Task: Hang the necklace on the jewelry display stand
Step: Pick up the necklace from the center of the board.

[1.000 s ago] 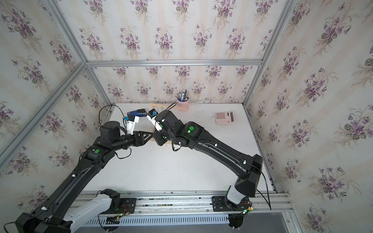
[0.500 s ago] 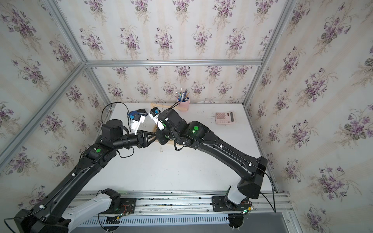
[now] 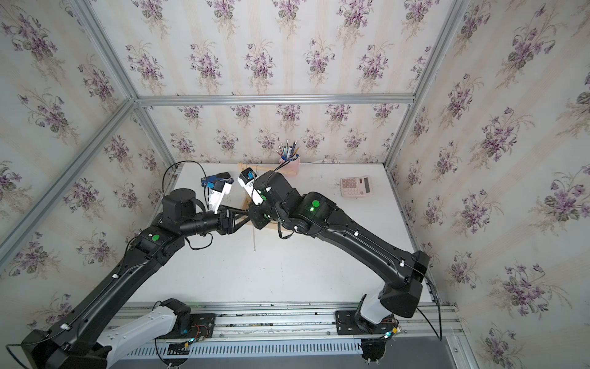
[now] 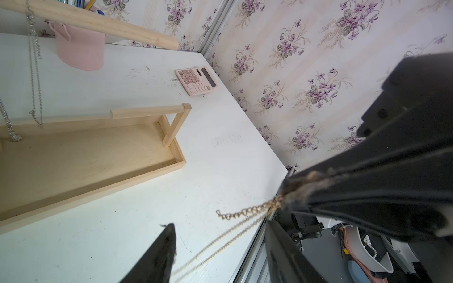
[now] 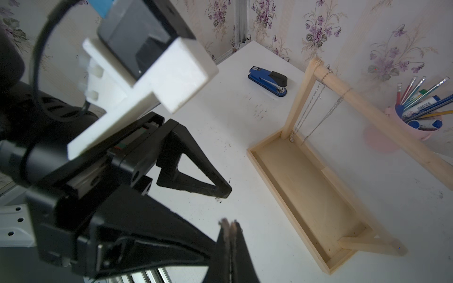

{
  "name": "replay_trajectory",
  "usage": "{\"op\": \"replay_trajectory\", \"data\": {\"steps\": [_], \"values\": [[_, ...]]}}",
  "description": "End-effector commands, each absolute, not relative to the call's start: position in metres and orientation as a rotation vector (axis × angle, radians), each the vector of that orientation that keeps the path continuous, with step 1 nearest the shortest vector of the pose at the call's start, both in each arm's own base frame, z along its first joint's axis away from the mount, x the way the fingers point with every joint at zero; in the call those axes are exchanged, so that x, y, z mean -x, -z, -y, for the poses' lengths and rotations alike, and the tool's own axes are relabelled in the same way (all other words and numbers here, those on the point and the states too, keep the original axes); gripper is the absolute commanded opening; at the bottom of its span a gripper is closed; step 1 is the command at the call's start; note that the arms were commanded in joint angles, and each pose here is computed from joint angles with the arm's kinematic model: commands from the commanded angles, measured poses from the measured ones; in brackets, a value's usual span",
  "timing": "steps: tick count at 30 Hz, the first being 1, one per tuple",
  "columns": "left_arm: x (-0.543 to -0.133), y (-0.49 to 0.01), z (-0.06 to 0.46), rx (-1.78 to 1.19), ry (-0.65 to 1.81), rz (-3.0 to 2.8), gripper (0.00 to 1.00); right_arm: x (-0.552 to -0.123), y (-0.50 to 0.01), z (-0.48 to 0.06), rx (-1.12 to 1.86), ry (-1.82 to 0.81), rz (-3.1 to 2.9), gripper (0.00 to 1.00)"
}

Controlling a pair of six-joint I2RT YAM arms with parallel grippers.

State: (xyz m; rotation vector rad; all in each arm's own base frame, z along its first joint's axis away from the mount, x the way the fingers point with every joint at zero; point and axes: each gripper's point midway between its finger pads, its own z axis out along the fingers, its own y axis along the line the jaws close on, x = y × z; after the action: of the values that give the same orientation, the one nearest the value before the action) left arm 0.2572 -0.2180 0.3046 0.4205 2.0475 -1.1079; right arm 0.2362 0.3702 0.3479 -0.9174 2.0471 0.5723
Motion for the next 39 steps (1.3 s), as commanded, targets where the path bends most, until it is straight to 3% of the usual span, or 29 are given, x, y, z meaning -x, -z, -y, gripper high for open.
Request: {"op": "replay_trajectory", "data": {"steps": [1, 23, 39], "values": [[-0.261, -0.31, 0.218, -0.436, 1.09, -2.02, 0.6, -0.234, -0.353, -0.368, 0.914, -0.589, -2.036, 0.0], [-0.272, -0.32, 0.223, -0.454, 1.062, -2.0, 0.64, -0.225, -0.35, -0.37, 0.932, -0.647, -2.039, 0.0], [-0.262, -0.313, 0.267, -0.61, 1.14, -2.009, 0.7, -0.233, -0.35, -0.374, 0.914, -0.634, -2.016, 0.0]]}}
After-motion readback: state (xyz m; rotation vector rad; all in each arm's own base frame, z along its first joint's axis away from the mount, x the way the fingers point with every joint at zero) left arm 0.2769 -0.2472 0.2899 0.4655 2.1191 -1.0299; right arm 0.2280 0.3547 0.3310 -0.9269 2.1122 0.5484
